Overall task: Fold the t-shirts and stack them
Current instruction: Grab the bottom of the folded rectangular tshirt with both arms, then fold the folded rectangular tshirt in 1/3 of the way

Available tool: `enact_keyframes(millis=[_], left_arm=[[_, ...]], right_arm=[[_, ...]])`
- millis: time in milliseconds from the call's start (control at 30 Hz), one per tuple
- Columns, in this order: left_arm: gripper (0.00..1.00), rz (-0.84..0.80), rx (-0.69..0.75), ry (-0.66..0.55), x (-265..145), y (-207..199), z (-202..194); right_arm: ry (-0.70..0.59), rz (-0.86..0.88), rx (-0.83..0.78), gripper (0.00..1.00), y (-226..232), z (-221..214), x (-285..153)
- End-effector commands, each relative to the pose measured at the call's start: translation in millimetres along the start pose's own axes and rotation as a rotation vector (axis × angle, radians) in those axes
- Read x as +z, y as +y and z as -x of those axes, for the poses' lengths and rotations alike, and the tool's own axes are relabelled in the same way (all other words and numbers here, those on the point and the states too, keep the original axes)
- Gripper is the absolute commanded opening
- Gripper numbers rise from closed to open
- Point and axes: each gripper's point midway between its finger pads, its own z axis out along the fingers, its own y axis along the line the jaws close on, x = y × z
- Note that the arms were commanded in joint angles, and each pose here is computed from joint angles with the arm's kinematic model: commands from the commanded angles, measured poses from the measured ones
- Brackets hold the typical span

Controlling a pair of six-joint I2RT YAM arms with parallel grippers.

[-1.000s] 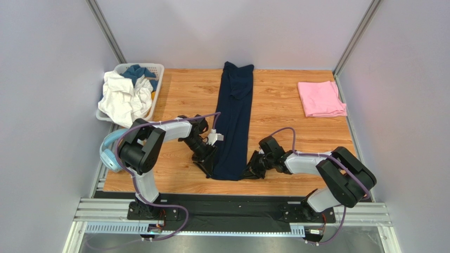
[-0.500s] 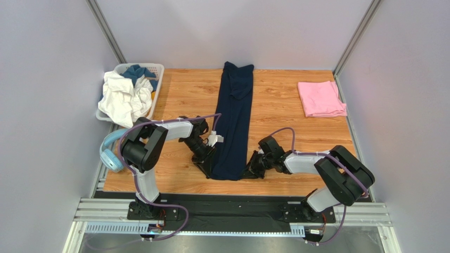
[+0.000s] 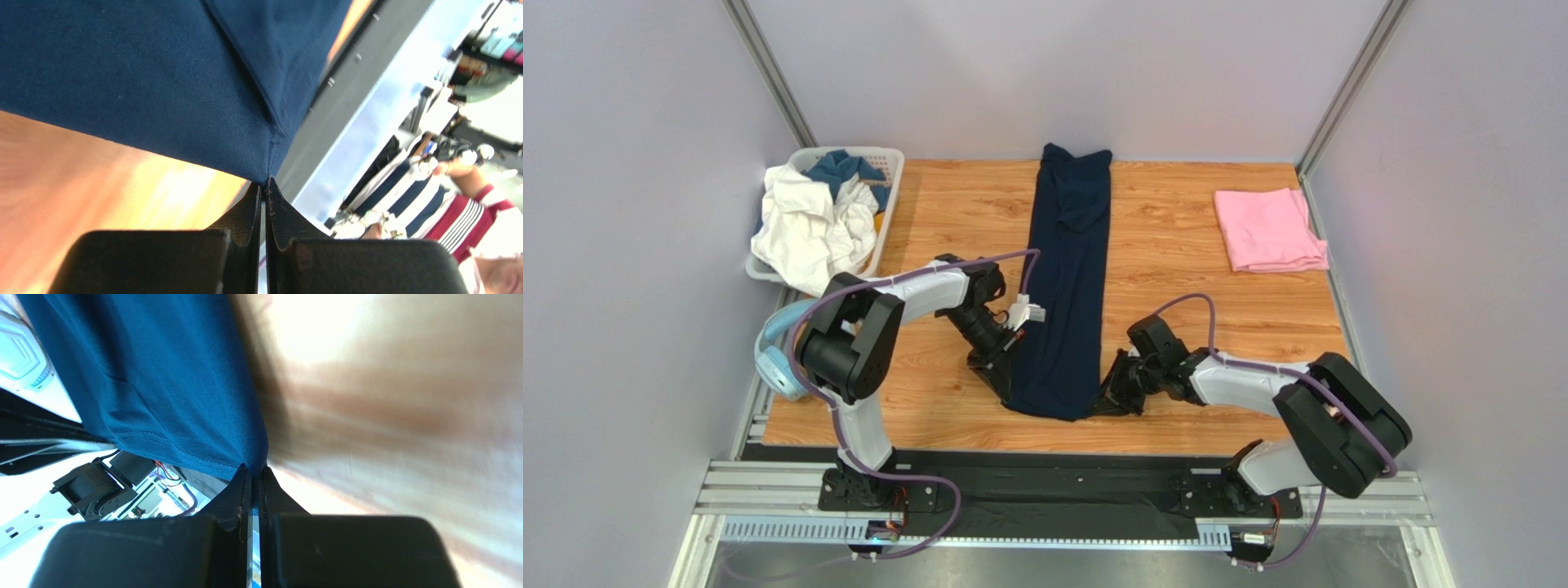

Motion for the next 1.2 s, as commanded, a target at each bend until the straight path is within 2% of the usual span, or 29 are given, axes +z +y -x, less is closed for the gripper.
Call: enact_keyframes(millis=[0,333,800,967,1167], left_arm=[[0.0,-0.076,0.075,0.033,-20,-29,-18],[0.02,-0.151,0.13,0.053,-25,-51,-20],[0.05,-0.17,0.212,0.096,-21,-70,-27],[0.05,-0.168,0.193,0.108,-21,-73,-26],[0.03,-0.148,0.179,0.083,-27,-74,-5]], right_arm=[[-0.045,-0.008,-0.03,0.0,4,2,-14],[-0.076,0.03,-0.03,0.0,12,-9,-47],[-0.089,0.095,-0.059,0.0,29,-28,-89],[-0.083,0.113,-0.064,0.0,33,-30,-90],[-0.089,0.122,-0.129,0.0,66,-12,-87]])
